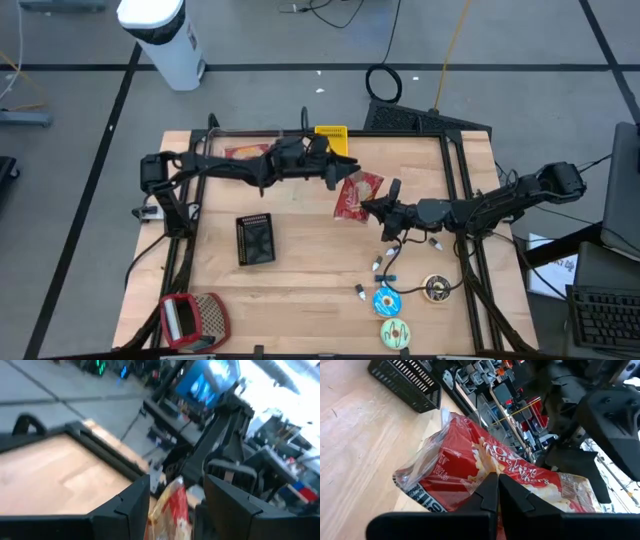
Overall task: Pick & Place Food Item
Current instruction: Put the popcorn pack into the transparent bin
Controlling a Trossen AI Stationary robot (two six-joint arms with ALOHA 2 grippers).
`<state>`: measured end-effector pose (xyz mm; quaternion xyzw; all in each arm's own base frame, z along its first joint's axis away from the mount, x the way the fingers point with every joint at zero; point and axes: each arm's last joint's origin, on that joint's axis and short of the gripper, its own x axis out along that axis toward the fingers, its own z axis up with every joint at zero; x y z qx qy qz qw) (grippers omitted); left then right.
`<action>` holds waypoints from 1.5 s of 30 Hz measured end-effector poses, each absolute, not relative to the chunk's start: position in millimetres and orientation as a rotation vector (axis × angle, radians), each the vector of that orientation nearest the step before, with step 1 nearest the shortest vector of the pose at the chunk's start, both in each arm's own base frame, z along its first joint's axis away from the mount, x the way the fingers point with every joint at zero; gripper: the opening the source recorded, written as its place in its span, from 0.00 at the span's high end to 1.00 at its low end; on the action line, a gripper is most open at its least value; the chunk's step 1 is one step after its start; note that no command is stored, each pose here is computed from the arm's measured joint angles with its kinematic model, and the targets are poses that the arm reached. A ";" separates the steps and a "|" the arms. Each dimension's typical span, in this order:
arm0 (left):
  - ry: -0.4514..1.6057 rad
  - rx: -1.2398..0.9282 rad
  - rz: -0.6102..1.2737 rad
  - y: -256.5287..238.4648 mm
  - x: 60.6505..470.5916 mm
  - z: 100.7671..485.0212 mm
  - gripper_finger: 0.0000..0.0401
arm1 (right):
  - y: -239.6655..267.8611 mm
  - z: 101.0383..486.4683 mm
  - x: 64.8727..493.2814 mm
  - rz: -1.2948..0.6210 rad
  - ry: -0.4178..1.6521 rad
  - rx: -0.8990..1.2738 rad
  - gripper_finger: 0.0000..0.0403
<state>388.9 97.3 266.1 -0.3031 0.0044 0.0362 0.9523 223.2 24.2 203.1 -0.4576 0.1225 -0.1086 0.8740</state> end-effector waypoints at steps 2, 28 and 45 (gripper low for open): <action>0.056 -0.636 0.048 98.9 390.1 267.4 0.54 | 24.2 202.9 223.1 -0.225 0.258 -0.960 1.00; 0.217 -0.735 0.017 114.0 383.6 256.3 0.73 | 24.2 201.4 223.0 -0.218 0.267 -0.940 1.00; 0.108 -0.436 0.009 115.4 380.1 273.1 0.97 | 20.7 205.0 223.6 -0.281 0.197 -0.612 0.98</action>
